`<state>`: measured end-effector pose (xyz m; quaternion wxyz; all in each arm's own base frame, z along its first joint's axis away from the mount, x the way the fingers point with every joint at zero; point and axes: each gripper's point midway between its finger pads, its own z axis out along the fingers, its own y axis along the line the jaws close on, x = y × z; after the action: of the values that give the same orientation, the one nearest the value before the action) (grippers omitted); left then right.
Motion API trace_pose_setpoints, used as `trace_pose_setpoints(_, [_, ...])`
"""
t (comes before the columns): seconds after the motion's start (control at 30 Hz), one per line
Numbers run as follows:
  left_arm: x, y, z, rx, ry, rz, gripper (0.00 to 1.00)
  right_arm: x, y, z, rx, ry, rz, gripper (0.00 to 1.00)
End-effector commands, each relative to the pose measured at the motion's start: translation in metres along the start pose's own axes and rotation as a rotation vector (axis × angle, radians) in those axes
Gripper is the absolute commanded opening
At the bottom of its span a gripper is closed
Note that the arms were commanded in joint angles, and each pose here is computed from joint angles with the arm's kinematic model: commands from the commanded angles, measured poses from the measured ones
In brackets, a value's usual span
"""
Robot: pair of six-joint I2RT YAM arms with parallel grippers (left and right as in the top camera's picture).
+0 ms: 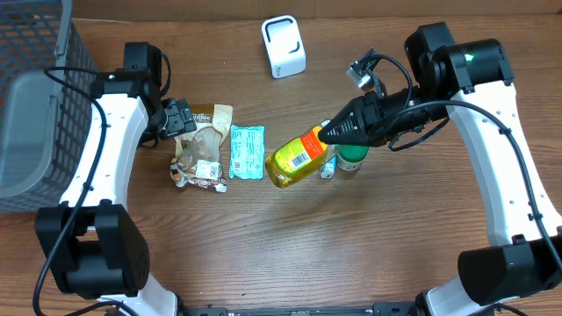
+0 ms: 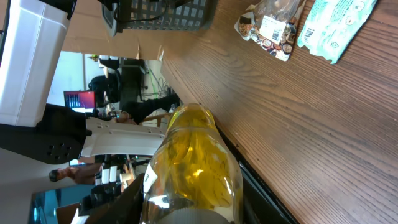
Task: Scan the item barcode
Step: 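Lift the yellow bottle and tilt it sideways with the right gripper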
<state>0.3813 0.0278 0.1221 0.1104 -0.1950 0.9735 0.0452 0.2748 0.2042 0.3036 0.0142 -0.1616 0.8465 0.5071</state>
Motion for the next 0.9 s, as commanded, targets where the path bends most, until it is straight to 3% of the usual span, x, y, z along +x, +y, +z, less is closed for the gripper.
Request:
trace_pose_setpoints(0.0, [0.0023,0.0034,0.0054,-0.016,0.014,-0.008,1.00,-0.0006,0.0148,-0.0009,-0.057,-0.013,-0.025,0.32])
trace_pose_setpoints(0.87, [0.0023,0.0034,0.0054,-0.016,0.014,-0.008,1.00,-0.0003,0.0133,-0.0008,-0.048,-0.011,-0.026,0.32])
